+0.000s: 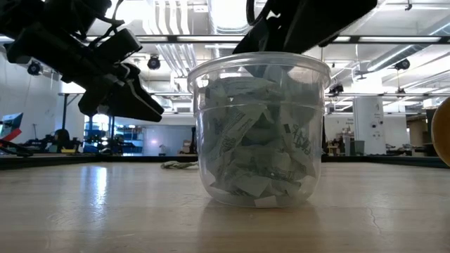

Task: Pick and place Stevia / Truvia into bins
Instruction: Put the stevia packet into the transparent bin

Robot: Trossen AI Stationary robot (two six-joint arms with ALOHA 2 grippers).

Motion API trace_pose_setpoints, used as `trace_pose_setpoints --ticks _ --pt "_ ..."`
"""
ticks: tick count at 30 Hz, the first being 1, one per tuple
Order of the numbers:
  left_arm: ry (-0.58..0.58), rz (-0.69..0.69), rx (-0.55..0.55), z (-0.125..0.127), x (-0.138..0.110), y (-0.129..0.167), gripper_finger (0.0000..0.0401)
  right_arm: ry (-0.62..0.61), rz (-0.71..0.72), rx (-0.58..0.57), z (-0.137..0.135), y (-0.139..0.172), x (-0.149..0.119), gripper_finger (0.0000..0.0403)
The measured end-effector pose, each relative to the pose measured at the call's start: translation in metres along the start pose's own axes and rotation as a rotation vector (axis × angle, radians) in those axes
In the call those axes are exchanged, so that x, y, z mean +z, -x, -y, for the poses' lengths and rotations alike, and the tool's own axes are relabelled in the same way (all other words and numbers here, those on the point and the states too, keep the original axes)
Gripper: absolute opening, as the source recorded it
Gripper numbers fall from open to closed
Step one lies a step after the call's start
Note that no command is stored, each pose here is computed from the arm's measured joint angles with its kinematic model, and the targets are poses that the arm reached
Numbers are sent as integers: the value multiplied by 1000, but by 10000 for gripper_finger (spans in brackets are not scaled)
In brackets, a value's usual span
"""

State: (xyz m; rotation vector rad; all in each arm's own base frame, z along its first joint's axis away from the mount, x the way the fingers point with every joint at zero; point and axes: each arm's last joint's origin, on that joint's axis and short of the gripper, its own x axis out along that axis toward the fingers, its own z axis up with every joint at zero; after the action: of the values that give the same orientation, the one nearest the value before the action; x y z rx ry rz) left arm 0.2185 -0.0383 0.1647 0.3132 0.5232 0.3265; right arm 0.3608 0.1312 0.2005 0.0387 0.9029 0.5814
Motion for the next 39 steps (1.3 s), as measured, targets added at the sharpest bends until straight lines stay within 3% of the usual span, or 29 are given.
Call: trace_pose_setpoints --ticks 7,14,17,20,26,33,39 --pt "2 2 -17 0 0 0 193 1 -60 -52 -3 8 7 162" --pt "61 -37 23 -5 -5 -6 193 24 -169 -490 3 30 6 141" --pt "124 -82 72 -15 -10 -14 193 25 -177 -588 5 37 3 133" --pt "182 -124 101 -24 -16 -24 193 15 -170 -620 9 44 1 126" --pt "259 -220 51 -41 -26 -51 193 -13 -194 -644 23 48 -7 117" --pt "248 -301 43 -54 -32 -79 193 -26 -252 -653 33 47 -25 111" --pt "229 -332 62 -62 -32 -91 193 -51 -221 -659 29 60 -33 111"
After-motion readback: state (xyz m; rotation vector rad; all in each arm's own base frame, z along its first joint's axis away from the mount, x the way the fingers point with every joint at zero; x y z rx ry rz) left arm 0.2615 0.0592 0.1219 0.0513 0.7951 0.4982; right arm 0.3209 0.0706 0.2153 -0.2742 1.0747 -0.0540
